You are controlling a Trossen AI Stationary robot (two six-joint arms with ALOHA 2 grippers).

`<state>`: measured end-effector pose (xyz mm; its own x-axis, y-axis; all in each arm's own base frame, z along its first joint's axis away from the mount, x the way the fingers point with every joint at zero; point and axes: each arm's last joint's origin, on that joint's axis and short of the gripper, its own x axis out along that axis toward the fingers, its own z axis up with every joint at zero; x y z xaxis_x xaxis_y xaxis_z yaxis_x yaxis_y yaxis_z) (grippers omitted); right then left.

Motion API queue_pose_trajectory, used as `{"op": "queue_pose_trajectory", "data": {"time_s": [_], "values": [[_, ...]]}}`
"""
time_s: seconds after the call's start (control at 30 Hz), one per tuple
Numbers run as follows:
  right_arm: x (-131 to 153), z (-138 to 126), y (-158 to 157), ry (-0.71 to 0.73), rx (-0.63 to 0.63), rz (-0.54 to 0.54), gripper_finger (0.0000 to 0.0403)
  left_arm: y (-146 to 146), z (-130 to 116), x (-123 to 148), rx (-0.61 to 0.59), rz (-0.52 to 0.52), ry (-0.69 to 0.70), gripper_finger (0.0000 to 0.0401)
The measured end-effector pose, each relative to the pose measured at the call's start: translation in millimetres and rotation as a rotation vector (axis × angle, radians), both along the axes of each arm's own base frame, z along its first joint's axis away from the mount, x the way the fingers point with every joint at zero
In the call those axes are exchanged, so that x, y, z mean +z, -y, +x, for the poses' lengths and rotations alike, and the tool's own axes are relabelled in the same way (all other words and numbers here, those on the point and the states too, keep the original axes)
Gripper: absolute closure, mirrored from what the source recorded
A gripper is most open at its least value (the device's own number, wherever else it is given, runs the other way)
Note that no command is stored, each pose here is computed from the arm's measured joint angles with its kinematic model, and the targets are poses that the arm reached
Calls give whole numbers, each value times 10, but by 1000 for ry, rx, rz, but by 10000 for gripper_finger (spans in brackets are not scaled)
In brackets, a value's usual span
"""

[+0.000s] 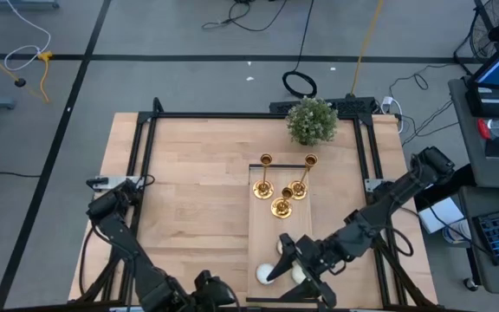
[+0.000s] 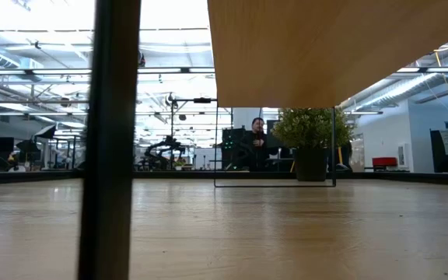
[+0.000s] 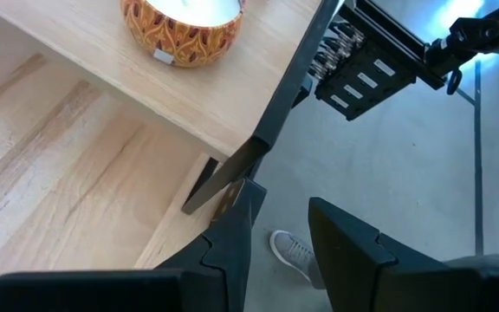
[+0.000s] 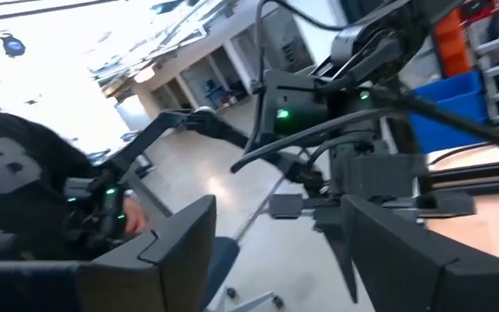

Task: Pick & Place candle stick holders
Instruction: Put the red patterned scented candle on the shelf

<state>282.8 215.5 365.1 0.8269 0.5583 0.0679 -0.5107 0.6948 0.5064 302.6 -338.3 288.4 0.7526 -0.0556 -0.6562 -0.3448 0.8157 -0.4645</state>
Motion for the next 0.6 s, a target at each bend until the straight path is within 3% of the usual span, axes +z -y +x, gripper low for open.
{"op": "queue_pose_trajectory", "data": {"time_s": [0.2,0.6], "values": [[-1,-71,-86,18,-62,-32,199,-12,24,5,4,-10,4,279],[-54,-98,-120,-49,-66,-27,298,-43,127,45,-7,-27,49,279]]}}
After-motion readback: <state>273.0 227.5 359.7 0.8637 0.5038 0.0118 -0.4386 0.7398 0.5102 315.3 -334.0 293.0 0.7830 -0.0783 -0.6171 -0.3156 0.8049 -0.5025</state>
